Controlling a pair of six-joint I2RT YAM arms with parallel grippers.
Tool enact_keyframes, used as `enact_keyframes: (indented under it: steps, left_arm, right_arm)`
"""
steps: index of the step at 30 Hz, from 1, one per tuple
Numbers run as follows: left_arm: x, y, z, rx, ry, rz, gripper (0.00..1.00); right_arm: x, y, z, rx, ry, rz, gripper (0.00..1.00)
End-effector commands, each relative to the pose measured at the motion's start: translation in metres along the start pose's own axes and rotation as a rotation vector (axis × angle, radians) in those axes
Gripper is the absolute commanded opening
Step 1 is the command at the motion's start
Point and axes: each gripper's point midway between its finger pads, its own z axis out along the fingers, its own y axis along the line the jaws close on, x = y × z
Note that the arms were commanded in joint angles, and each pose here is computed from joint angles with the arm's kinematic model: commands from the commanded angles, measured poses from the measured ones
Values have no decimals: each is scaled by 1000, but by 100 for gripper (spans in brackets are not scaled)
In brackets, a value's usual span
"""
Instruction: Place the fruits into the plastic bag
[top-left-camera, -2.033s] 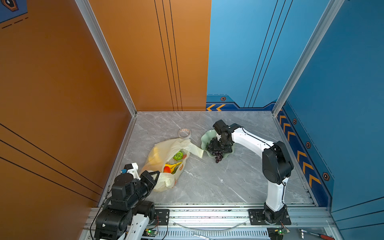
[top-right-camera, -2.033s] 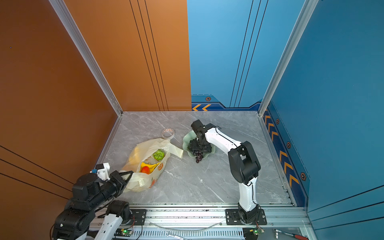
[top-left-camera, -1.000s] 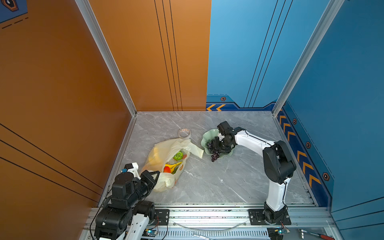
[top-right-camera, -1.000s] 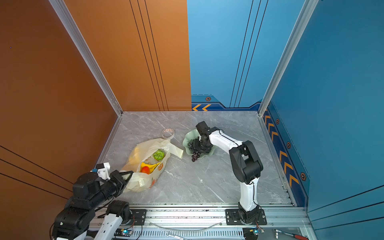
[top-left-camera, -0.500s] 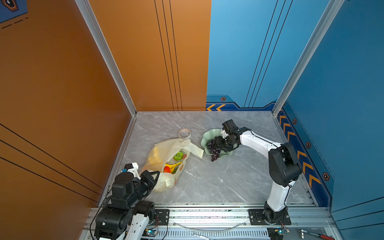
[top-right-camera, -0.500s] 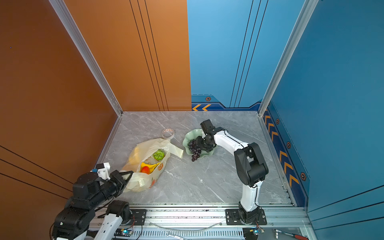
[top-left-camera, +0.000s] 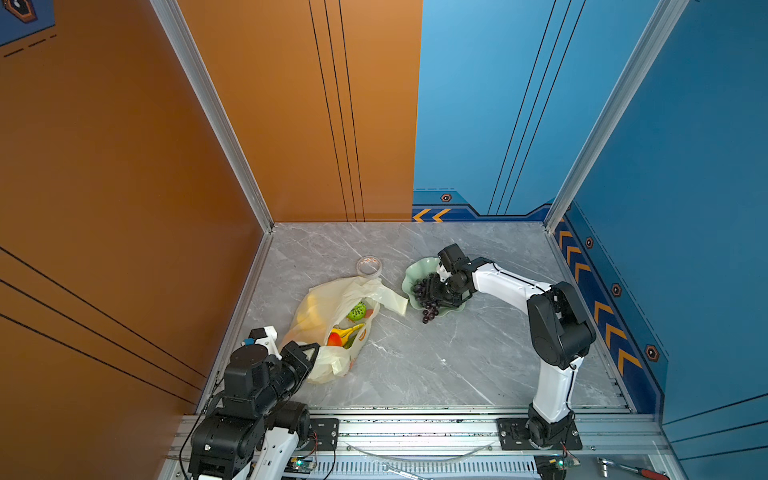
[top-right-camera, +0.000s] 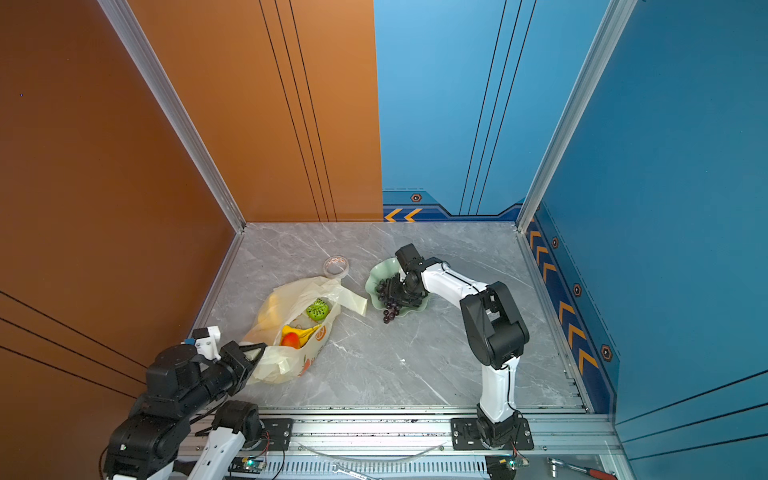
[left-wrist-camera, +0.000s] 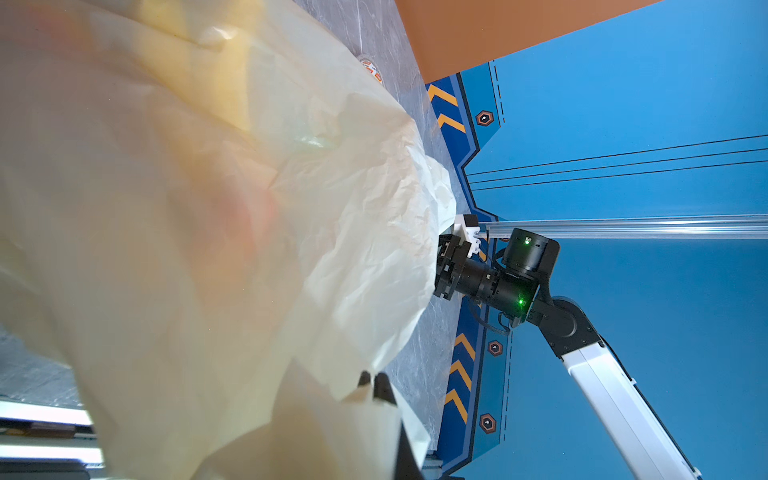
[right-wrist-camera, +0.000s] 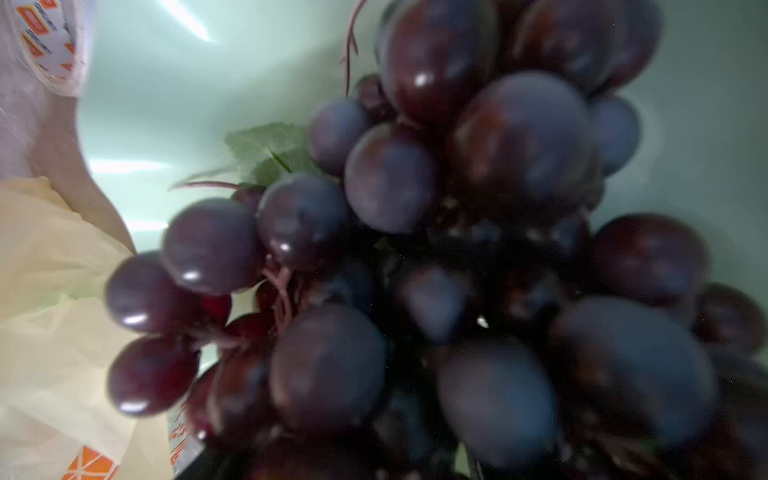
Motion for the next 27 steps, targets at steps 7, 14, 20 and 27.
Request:
enact_keyframes:
  steps: [7, 14, 20, 27]
  left_arm:
    - [-3, -4, -8, 4, -22, 13, 0]
    - [-3, -3, -9, 2, -26, 13, 0]
    - [-3, -2, -8, -7, -24, 13, 0]
    - [-4, -2, -6, -17, -19, 21, 0]
  right_arm:
    - [-10, 4, -7, -21, -53, -2, 46]
    - [-22, 15, -16, -173, -113, 42, 42]
    - [-36, 20, -22, -356, -159, 138, 41]
    - [-47, 35, -32, -512, -195, 172, 40]
